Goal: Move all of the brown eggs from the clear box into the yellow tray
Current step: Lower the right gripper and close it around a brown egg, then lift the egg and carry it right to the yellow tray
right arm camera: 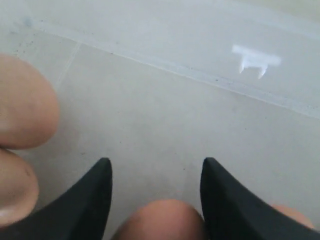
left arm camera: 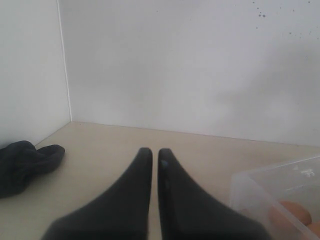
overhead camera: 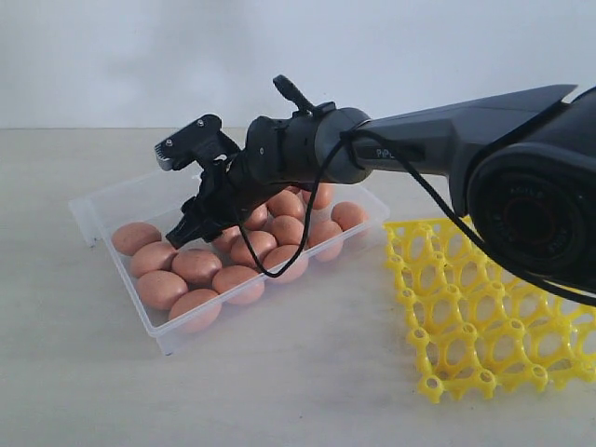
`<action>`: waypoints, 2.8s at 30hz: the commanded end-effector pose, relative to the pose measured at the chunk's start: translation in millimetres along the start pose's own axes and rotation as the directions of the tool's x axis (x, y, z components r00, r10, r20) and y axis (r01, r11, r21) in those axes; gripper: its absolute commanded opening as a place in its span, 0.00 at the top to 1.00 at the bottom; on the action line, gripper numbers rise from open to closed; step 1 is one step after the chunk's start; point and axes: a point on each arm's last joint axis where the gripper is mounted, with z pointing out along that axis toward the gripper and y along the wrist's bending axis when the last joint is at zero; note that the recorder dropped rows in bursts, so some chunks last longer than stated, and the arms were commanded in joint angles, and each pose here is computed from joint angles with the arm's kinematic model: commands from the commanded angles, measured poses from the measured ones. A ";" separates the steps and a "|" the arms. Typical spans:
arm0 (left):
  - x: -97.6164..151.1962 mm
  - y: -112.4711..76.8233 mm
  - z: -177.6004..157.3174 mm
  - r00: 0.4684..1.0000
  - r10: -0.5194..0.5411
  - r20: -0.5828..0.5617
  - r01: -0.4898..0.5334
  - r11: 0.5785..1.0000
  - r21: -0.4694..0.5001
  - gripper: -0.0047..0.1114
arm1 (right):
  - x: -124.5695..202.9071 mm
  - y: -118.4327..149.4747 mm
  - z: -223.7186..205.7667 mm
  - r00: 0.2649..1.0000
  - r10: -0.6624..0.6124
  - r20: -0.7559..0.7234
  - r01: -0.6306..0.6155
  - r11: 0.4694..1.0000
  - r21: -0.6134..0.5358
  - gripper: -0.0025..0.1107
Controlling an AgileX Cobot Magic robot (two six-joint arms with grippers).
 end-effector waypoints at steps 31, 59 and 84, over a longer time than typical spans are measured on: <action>-2.7 0.1 -0.5 1.000 0.003 0.022 -0.003 1.000 -0.001 0.92 | 6.1 2.7 -19.0 0.946 0.257 -0.198 -0.259 0.966 0.013 0.33; -2.9 0.2 -0.5 1.000 0.003 0.024 -0.003 1.000 -0.002 0.92 | -25.4 -1.2 -51.1 0.976 0.208 -0.062 -0.206 0.978 0.025 0.98; -2.8 0.2 -0.5 1.000 0.003 0.023 -0.003 1.000 -0.001 0.92 | 65.3 11.0 -244.5 0.902 0.025 0.431 -0.109 0.979 0.172 0.98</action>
